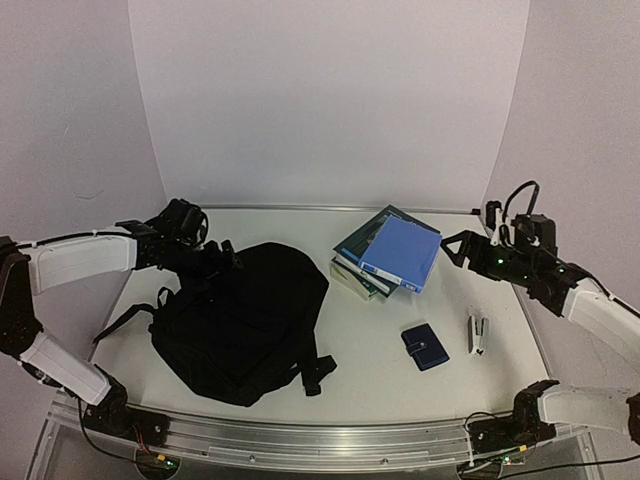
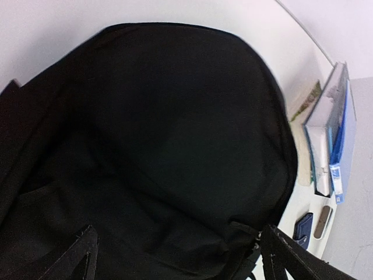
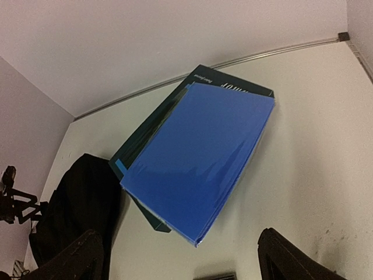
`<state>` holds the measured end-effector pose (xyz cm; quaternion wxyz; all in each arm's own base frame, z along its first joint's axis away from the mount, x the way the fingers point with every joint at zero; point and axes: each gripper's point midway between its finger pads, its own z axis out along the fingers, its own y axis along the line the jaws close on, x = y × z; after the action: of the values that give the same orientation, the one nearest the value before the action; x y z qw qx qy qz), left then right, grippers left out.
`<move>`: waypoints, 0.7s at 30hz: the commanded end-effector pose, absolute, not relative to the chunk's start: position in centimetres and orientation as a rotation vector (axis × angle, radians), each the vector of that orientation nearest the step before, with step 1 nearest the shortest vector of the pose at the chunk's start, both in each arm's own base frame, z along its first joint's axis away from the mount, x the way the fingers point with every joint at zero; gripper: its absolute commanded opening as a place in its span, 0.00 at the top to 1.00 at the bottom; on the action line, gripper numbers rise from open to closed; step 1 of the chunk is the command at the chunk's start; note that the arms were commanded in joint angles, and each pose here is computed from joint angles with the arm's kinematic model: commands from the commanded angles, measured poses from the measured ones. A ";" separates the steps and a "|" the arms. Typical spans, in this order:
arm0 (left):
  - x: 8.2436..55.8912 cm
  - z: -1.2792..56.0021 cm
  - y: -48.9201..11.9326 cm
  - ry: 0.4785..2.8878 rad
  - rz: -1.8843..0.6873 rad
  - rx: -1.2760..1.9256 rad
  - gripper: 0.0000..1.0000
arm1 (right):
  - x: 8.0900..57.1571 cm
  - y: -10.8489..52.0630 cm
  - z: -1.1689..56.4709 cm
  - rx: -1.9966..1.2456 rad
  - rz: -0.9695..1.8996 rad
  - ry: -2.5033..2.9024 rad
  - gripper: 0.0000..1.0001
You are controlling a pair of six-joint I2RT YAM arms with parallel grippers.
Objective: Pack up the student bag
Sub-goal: Adjust the student bag at the center of the board.
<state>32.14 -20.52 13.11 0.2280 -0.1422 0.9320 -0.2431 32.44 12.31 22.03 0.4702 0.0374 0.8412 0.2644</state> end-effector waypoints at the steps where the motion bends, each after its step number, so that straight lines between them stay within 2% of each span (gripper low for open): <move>1: 30.4 13.7 -15.9 2.552 -0.784 -0.554 0.02 | 33.1 17.4 23.1 0.035 0.672 2.079 0.13; 6: 29.5 14.3 -11.5 2.489 -0.724 -0.670 0.00 | 33.0 24.3 22.6 -0.025 0.781 2.113 0.17; 12: 28.5 13.3 -11.5 2.481 -0.852 -0.742 0.00 | 33.9 31.6 21.1 -0.116 0.847 2.142 0.19; 21: 28.6 16.4 -11.4 2.393 -0.890 -0.708 0.00 | 37.0 38.5 13.3 -0.180 0.860 2.329 0.32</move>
<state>27.97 -11.40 13.21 0.2056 -0.2639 0.8926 -0.3022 35.25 36.24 13.87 0.3274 -0.0698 0.8881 0.3150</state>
